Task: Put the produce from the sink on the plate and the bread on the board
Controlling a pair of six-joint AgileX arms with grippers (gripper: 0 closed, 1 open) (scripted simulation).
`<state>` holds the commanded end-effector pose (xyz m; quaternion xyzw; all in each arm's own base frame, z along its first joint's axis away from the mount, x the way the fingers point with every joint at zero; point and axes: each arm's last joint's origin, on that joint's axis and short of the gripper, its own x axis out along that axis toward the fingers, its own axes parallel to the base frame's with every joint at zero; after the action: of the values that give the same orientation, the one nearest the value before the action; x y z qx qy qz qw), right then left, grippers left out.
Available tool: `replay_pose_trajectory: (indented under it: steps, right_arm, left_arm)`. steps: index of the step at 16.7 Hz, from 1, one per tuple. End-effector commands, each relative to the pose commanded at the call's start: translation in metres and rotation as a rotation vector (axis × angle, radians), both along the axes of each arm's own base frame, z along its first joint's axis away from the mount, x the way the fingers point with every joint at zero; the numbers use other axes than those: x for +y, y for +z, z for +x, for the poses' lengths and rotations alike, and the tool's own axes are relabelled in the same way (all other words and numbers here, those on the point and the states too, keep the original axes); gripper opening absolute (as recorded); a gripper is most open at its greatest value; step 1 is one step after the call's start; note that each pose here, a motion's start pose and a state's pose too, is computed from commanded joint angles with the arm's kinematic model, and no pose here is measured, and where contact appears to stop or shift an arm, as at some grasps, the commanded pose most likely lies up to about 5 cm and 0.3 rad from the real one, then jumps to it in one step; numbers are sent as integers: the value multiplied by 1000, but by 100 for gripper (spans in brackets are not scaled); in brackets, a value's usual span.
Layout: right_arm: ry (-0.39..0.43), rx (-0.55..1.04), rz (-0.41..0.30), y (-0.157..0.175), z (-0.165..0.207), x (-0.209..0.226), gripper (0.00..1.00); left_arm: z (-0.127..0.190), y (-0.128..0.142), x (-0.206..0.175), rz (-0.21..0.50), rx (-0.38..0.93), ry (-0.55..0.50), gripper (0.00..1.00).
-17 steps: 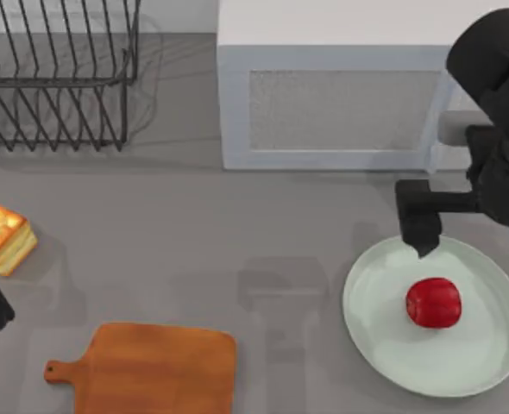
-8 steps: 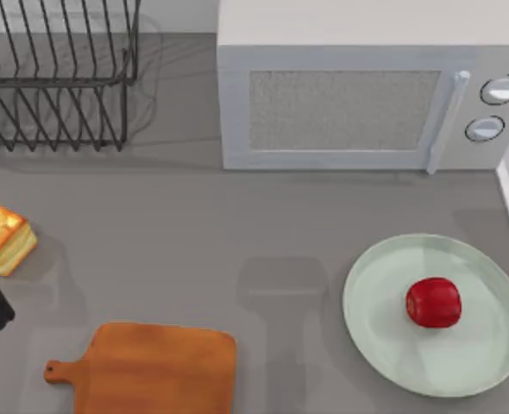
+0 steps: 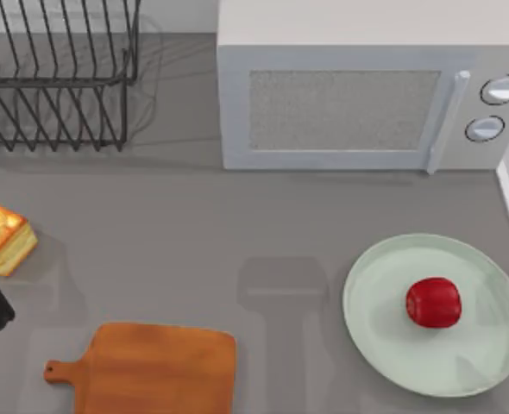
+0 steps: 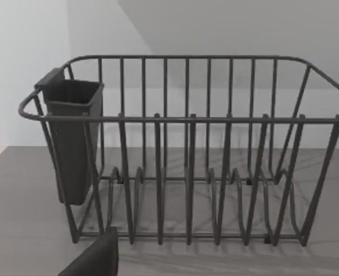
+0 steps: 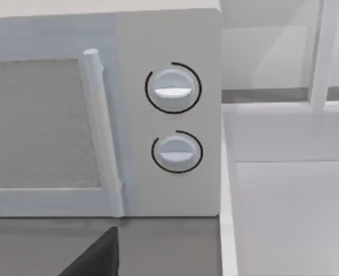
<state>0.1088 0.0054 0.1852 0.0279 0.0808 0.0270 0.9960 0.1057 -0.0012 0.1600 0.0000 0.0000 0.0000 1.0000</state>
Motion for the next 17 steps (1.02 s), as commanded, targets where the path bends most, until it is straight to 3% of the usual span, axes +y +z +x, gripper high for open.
replay_pose_trajectory:
  steps: [4, 12, 17]
  right_arm:
    - [-49, -148, -50, -23, -3, -6, 100]
    - [-54, -162, -56, -25, -3, -7, 100]
    - [-54, -162, -56, -25, -3, -7, 100]
  left_arm:
    - [0, 0, 0, 0, 0, 0, 100]
    - [0, 1, 0, 3, 8, 0, 100]
    - [7, 28, 1, 64, 174, -4, 100]
